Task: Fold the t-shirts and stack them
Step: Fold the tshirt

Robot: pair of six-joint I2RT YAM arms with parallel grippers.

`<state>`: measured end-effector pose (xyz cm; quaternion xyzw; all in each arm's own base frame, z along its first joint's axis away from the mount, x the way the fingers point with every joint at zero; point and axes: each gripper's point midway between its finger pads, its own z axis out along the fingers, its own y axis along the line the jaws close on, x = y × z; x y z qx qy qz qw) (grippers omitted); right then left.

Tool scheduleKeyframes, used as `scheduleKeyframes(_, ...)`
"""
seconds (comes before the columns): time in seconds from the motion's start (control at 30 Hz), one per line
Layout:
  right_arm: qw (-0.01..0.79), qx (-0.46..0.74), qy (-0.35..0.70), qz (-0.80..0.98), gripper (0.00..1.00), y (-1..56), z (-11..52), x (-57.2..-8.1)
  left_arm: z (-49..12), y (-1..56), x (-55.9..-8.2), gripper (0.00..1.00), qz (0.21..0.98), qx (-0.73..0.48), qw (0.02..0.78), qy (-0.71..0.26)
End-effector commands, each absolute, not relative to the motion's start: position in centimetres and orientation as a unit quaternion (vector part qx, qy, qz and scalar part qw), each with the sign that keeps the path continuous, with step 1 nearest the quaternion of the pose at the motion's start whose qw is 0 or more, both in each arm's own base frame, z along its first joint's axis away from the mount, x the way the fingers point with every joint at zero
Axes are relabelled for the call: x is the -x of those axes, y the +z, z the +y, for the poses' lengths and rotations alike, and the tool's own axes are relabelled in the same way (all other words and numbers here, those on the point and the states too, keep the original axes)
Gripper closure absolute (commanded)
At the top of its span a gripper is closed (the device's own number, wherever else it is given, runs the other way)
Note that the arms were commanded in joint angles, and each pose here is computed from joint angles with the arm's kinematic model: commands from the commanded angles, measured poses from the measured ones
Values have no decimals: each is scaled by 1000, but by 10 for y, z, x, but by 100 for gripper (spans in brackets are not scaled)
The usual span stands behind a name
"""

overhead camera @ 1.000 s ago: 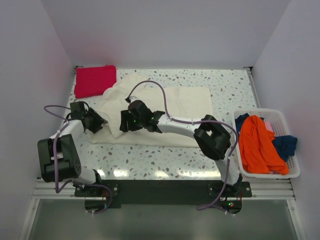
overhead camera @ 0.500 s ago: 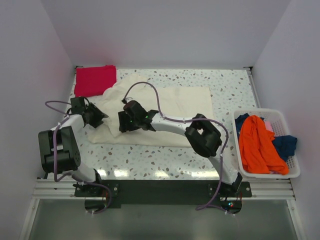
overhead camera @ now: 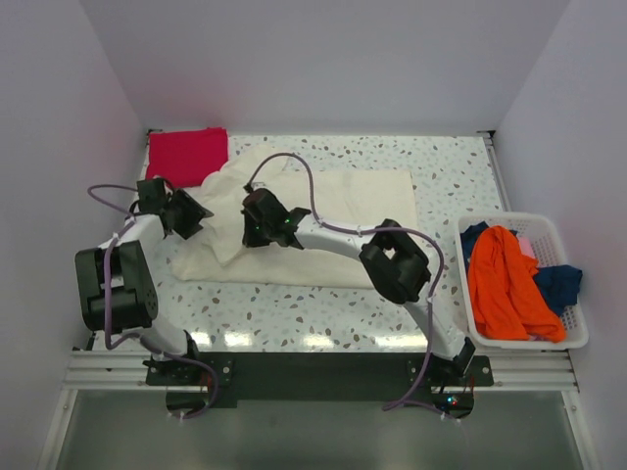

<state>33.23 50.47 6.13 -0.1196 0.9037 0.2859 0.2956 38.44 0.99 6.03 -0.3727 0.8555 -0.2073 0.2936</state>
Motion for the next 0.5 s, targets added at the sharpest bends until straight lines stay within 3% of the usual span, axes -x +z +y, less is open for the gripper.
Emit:
scheduleKeyframes(0.0, 315, 72, 304, 896, 100, 83, 501, -361, 10, 102, -403, 44, 846, 343, 342, -221)
scheduleKeyframes(0.23, 313, 43, 335, 888, 99, 92, 492, -379, 10, 118, -375, 41, 862, 328, 338, -186)
scheduleKeyframes(0.33, 334, 62, 336, 878, 85, 108, 489, -379, 7, 116, -353, 37, 869, 326, 340, -151)
scheduleKeyframes(0.47, 365, 91, 310, 873, 77, 121, 476, -386, -2, 94, -316, 36, 880, 323, 322, -134)
